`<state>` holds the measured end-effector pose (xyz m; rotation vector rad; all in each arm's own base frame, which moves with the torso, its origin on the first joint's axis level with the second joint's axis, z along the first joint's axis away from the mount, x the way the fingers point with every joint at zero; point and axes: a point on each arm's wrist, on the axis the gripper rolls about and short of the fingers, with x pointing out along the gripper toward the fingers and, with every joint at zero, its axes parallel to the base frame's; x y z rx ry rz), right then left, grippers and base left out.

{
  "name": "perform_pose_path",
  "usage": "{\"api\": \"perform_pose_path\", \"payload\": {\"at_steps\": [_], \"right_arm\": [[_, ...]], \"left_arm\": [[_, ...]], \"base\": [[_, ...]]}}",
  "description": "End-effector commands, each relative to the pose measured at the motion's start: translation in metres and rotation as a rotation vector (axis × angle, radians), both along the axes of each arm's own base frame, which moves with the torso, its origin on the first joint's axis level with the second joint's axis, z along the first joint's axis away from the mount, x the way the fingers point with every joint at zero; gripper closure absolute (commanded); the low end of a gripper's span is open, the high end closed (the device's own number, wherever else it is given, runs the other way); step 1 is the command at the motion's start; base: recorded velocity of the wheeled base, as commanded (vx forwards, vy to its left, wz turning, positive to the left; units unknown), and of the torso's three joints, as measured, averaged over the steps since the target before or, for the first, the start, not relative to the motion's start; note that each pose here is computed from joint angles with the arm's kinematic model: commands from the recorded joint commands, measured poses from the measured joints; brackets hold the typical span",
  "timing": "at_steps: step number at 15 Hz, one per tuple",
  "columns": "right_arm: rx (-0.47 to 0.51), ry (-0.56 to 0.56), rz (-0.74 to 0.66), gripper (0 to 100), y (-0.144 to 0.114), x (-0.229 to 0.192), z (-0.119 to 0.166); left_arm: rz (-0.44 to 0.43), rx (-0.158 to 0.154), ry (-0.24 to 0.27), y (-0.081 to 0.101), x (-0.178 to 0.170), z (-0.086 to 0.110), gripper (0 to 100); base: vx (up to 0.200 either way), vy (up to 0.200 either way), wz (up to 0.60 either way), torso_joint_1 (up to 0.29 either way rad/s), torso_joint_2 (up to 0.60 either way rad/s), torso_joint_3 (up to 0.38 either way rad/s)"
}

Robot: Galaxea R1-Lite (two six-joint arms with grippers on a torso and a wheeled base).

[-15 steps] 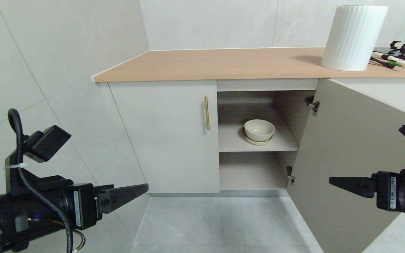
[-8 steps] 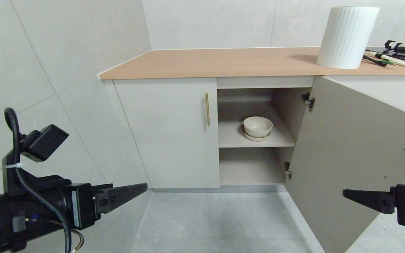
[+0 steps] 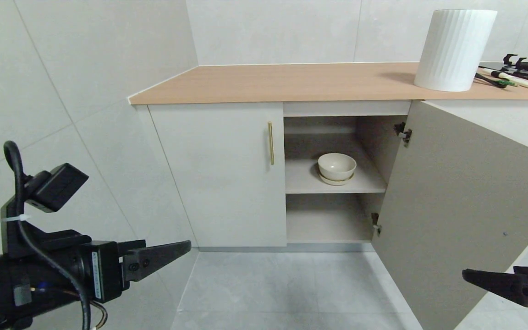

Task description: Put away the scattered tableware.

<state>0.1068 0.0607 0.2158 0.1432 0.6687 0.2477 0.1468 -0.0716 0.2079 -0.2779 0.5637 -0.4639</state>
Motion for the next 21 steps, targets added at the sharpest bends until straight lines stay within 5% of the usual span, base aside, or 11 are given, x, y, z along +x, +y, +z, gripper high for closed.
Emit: {"api": "perform_pose_path", "payload": {"at_steps": [1,8,16,21], "right_arm": [[-0.019,0.016,-0.003,0,-0.001,0.000,0.000],[-0.050,0.066,-0.082,0,-0.006,0.010,-0.005],[-0.180,0.128,-0.311,0,-0.047,0.029,0.001],[-0.156,0.082,-0.485,0,-0.073,0.060,-0.004]], "left_arm": [[-0.001,0.004,0.003,0.000,0.000,-0.001,0],[-0.003,0.001,-0.001,0.000,-0.001,-0.001,0],[-0.002,-0.001,0.000,0.001,-0.001,-0.001,0],[-0.002,-0.001,0.000,0.001,-0.001,-0.001,0]], "base": [[0.000,-0.200,0.00,0.007,0.00,0.007],[0.000,-0.200,0.00,0.007,0.00,0.002],[0.000,0.000,0.00,0.000,0.00,0.000],[0.000,0.000,0.00,0.000,0.00,0.000]]}}
